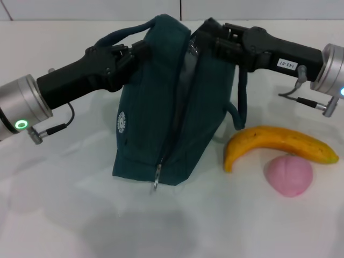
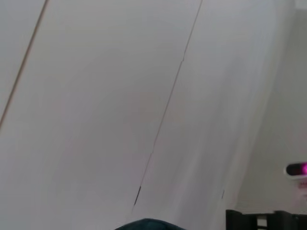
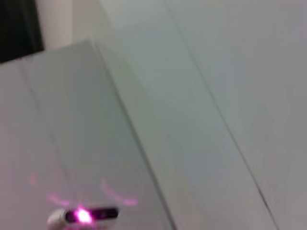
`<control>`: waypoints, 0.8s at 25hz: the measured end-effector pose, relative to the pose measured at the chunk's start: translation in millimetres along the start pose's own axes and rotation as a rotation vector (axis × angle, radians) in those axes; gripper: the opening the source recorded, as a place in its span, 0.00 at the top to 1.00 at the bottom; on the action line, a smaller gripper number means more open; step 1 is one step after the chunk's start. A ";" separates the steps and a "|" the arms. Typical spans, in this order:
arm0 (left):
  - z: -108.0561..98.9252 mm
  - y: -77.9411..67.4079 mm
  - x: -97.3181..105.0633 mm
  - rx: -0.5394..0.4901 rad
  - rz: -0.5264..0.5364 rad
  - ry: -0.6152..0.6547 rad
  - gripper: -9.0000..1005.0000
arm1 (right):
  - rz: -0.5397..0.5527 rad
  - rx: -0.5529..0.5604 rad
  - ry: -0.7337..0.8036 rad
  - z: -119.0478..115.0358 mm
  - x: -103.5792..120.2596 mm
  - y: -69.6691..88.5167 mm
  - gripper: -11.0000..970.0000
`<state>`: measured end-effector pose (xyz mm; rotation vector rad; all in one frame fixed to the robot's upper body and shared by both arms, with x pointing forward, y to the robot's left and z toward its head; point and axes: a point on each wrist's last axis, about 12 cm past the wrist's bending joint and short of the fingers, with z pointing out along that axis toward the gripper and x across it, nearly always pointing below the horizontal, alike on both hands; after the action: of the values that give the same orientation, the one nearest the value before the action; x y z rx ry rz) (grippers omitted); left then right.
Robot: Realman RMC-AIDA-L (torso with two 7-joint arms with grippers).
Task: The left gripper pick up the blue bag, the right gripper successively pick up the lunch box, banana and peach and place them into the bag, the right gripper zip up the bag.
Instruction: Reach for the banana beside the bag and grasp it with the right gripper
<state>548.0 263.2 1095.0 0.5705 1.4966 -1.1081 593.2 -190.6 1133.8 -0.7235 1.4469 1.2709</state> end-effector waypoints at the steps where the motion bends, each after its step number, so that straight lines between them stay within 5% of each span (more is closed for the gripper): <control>1: -1.3 -0.1 0.7 -0.004 -0.002 -0.001 0.95 | -0.020 -0.010 0.023 -2.2 -3.1 0.0 0.63; 6: -8.3 -0.2 3.5 -0.024 -0.007 -0.007 0.95 | -0.169 0.032 0.185 -42.8 -17.7 0.2 0.45; 12: -10.6 -0.4 4.7 -0.029 -0.010 -0.006 0.95 | -0.295 0.277 0.322 -116.4 -8.6 -0.6 0.28; 20: -8.3 1.9 6.9 -0.051 -0.010 0.004 0.95 | -0.308 0.336 0.447 -145.9 27.1 3.1 0.11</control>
<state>543.8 269.8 1087.3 0.5306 1.5283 -1.0745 538.4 -323.3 1095.8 -0.9926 1.7681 0.6287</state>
